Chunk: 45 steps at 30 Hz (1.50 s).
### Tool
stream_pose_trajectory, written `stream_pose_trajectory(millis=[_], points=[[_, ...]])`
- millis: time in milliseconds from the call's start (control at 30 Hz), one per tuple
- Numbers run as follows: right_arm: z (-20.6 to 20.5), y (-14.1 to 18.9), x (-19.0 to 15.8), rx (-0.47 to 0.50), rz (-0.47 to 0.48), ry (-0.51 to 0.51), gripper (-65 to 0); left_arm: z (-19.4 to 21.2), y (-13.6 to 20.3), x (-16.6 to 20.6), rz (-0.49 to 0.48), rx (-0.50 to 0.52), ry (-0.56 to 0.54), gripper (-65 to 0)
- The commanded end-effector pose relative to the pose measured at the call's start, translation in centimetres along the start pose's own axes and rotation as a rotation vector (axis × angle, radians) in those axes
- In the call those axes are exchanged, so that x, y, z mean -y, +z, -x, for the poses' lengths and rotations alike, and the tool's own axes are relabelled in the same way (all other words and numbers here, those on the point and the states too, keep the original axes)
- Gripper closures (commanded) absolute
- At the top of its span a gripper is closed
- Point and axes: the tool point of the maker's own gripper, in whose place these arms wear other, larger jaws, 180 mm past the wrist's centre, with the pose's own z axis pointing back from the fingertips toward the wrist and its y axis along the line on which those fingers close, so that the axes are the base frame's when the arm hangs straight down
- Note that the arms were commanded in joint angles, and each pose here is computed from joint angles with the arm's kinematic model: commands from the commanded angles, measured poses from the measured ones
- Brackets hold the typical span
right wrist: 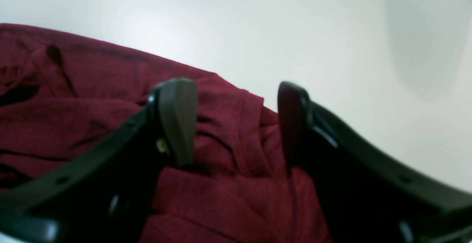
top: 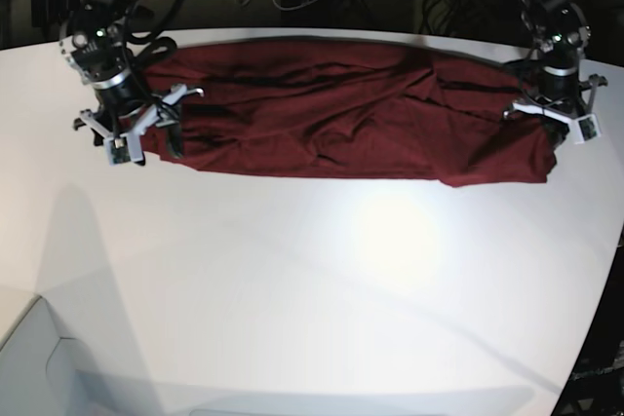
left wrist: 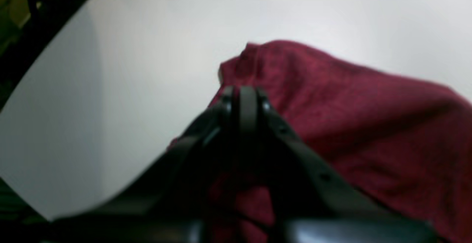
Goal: Layout the t-shirt on the table in an organized manner, then fold the t-shirt properly
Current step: 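Grasp both ends of the folded strip with both grippers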
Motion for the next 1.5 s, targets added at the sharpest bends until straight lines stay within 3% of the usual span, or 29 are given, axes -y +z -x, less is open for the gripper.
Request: stream_pose_trajectory(millis=[0, 633, 700, 900, 967, 1167, 1467], points=[[-1.4, 0.2, 0.0, 0.057, -0.003, 0.001, -35.2, -0.9, 0.2, -0.8, -0.011, 0.038, -0.004, -0.1], [-1.8, -0.2, -1.2, 0.068, -0.032, -0.005, -35.2, 2.5, -0.4, -3.5, -0.033, -0.064, -0.026, -0.7], [-1.8, -0.2, -1.2, 0.068, -0.032, -0.005, -35.2, 2.5, -0.4, -3.5, -0.032, -0.062, -0.025, -3.6], [-1.8, -0.2, -1.2, 0.068, -0.032, -0.005, -35.2, 1.3, 0.0, -3.5, -0.039, -0.03, -0.032, -28.0], [-1.8, -0.2, -1.2, 0.068, -0.032, -0.005, -35.2, -0.1, 0.3, -3.4, -0.038, 0.006, -0.045, -33.0], [-1.8, -0.2, -1.3, 0.067, -0.034, -0.007, -35.2, -2.1, 0.9, -2.8, -0.037, 0.06, -0.054, -34.0], [-1.7, -0.3, -1.3, 0.064, -0.036, -0.009, -35.2, -0.7, -1.0, -3.6, -0.028, 0.01, -0.046, -34.4]])
